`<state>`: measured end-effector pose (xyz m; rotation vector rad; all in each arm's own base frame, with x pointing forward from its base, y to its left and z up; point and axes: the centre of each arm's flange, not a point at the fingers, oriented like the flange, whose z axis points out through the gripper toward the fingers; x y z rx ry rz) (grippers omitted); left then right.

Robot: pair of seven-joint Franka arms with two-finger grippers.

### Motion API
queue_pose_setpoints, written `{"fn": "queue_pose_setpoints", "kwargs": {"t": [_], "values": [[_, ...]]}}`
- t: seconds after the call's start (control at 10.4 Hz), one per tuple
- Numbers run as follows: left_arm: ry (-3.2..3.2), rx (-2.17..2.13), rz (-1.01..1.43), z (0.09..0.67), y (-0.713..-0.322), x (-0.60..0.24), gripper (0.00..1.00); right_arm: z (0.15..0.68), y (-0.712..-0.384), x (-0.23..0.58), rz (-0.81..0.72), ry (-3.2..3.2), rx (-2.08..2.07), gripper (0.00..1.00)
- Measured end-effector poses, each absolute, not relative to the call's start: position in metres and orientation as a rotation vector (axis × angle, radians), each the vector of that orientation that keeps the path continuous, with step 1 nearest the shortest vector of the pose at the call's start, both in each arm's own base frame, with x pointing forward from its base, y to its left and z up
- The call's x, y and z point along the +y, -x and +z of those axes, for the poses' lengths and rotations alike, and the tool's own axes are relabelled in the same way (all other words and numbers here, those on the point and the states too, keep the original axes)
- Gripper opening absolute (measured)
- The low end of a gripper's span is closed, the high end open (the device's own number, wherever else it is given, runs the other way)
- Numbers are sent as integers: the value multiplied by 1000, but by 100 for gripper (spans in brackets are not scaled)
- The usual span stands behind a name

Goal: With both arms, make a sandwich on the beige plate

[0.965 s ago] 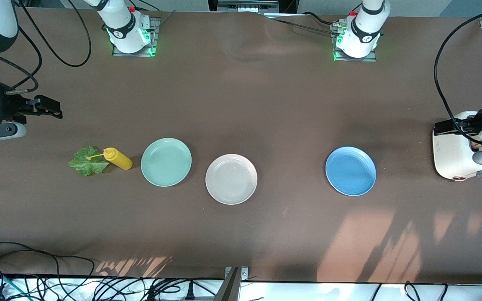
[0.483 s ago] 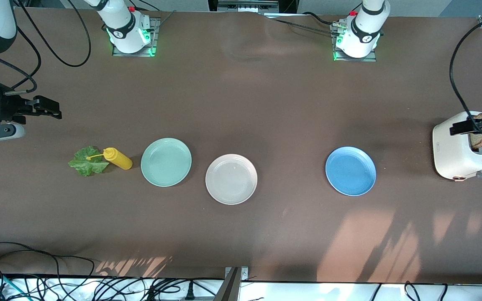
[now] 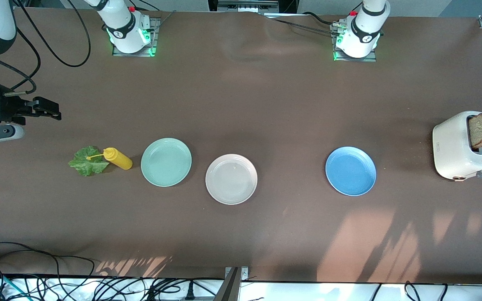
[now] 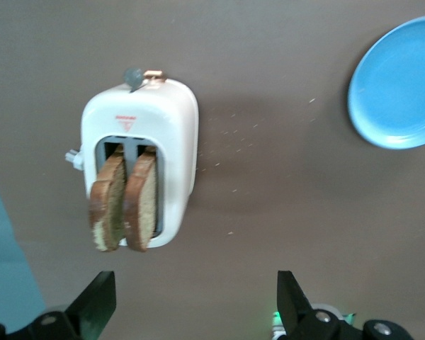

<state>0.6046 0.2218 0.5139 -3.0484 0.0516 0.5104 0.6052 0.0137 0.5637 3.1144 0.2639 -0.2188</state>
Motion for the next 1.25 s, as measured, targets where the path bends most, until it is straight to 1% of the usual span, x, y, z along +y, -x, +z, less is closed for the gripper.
{"fn": "queue_pose_setpoints", "kwargs": {"t": [0.29, 0.58, 0.87, 1.25], "values": [[3061, 114, 560, 461, -607, 262, 98, 564, -605, 13, -218, -3115, 261, 100], [3046, 158, 653, 414, -595, 286, 96, 564, -605, 12, -217, -3115, 260, 100], [3036, 172, 738, 391, -587, 284, 96, 564, -605, 12, -217, -3115, 260, 100], [3038, 177, 777, 379, -582, 282, 94, 564, -606, 12, -216, -3115, 260, 100]]}}
